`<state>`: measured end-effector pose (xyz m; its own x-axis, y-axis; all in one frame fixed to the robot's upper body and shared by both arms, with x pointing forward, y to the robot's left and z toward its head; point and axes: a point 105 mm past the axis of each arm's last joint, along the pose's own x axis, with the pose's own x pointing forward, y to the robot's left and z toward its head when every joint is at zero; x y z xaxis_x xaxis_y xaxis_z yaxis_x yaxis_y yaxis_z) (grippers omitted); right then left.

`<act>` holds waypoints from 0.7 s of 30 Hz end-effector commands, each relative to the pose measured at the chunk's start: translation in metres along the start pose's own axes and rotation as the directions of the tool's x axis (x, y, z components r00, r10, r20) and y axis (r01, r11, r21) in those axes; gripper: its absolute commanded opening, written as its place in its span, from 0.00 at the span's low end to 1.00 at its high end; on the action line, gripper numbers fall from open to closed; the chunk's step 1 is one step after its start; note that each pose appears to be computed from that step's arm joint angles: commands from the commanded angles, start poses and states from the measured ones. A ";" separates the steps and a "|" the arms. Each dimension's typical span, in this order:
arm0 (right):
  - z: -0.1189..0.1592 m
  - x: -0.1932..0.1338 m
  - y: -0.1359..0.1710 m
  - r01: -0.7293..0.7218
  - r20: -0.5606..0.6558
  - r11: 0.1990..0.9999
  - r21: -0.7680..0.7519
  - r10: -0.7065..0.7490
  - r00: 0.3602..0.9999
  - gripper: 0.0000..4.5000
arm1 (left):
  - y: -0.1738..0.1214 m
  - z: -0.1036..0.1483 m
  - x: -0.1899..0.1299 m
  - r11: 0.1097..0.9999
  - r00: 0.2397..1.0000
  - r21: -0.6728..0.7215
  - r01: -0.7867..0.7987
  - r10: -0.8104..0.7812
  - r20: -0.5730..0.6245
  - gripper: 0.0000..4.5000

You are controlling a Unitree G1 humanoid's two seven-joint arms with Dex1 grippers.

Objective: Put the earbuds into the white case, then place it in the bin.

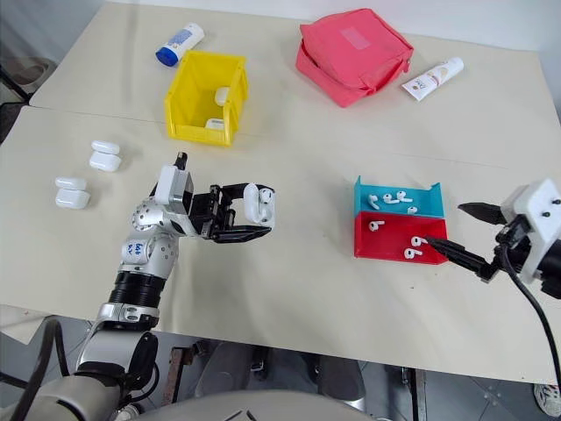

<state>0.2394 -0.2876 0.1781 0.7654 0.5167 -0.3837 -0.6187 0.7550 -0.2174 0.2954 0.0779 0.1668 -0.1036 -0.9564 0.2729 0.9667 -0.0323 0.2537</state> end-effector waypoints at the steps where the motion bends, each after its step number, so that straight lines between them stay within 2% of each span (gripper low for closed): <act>1: 0.010 -0.008 -0.006 0.032 0.012 0.998 -0.051 -0.032 0.999 0.99 | 0.000 0.007 0.002 0.999 1.000 0.041 0.008 -0.008 0.010 0.62; 12: 0.042 0.044 0.006 -0.051 0.072 0.996 -0.078 0.057 0.996 0.99 | 0.001 0.009 0.012 0.998 0.999 0.064 -0.003 0.001 0.035 0.62; 15: 0.051 0.060 0.006 -0.074 0.024 0.993 -0.097 0.077 0.997 0.86 | -0.001 0.009 0.014 0.998 0.999 0.069 -0.009 0.006 0.042 0.62; 17: 0.053 0.067 0.007 -0.107 -0.047 0.987 -0.121 0.102 0.994 0.72 | -0.002 0.010 0.015 0.997 0.999 0.072 -0.015 0.012 0.046 0.62; 19: 0.054 0.073 0.007 -0.136 -0.118 0.983 -0.126 0.121 0.986 0.72 | -0.003 0.010 0.015 0.997 0.999 0.074 -0.022 0.019 0.047 0.62; 21: 0.061 0.079 0.005 -0.137 -0.136 0.981 -0.136 0.119 0.984 0.72 | -0.004 0.010 0.015 0.997 0.999 0.076 -0.030 0.026 0.048 0.62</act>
<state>0.3058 -0.2168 0.1980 0.6524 0.5641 -0.5061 -0.7406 0.6165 -0.2673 0.2911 0.0676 0.1718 -0.0792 -0.9462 0.3137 0.9611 0.0111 0.2760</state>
